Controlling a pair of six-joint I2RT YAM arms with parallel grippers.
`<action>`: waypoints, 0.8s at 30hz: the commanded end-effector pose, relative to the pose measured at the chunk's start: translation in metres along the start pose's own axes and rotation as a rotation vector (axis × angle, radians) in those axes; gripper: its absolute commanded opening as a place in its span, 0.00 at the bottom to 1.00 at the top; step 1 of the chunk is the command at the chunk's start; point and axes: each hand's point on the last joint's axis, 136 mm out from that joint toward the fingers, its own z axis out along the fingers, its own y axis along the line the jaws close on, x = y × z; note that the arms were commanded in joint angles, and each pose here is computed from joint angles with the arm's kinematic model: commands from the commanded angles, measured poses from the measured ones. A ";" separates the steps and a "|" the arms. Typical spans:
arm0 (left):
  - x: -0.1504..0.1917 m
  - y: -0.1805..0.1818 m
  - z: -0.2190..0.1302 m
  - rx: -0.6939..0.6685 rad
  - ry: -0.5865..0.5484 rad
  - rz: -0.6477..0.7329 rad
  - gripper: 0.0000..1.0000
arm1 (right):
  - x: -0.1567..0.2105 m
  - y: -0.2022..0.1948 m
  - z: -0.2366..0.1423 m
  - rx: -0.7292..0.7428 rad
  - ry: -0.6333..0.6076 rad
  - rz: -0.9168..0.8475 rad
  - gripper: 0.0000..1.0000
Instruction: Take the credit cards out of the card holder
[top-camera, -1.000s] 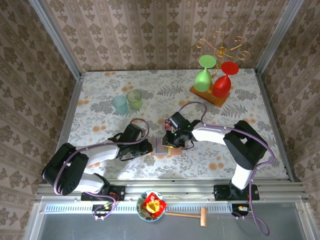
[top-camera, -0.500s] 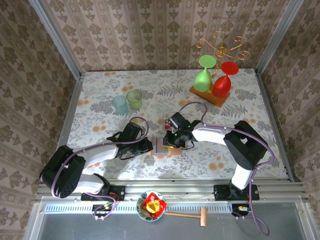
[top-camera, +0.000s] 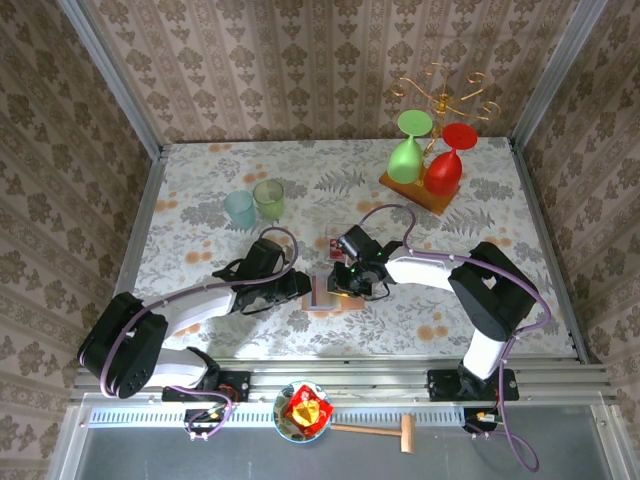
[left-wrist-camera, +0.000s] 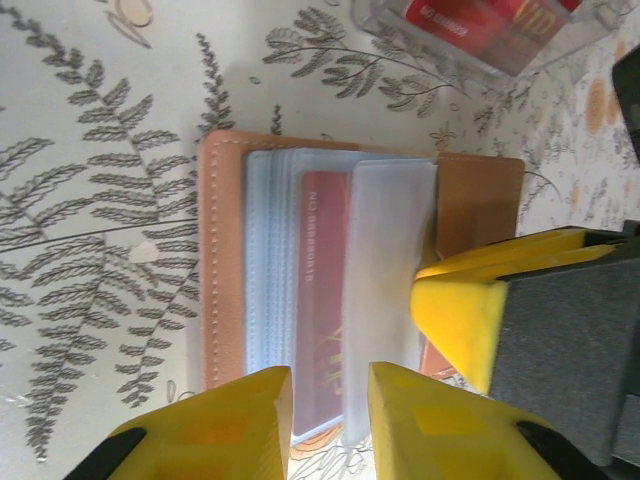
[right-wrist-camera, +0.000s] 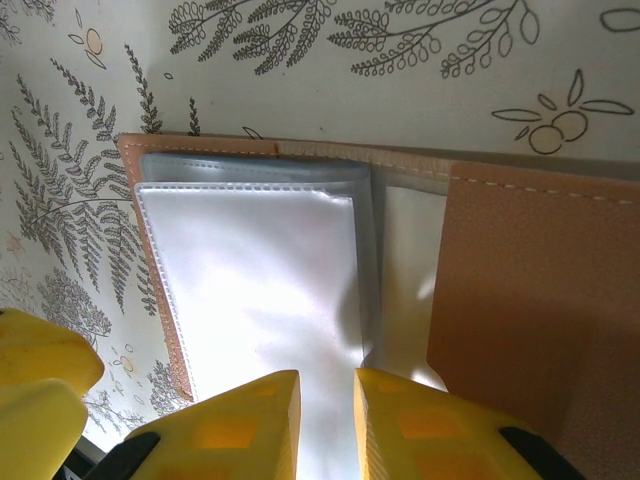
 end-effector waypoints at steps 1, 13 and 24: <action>-0.006 -0.018 0.002 0.068 0.003 -0.008 0.29 | 0.003 -0.007 -0.005 0.028 -0.010 -0.005 0.22; -0.006 -0.022 0.016 0.093 0.046 -0.023 0.30 | 0.003 -0.007 -0.007 0.027 -0.013 -0.006 0.21; -0.005 -0.018 0.025 0.063 0.071 -0.029 0.31 | 0.005 -0.008 -0.007 0.028 -0.010 -0.004 0.21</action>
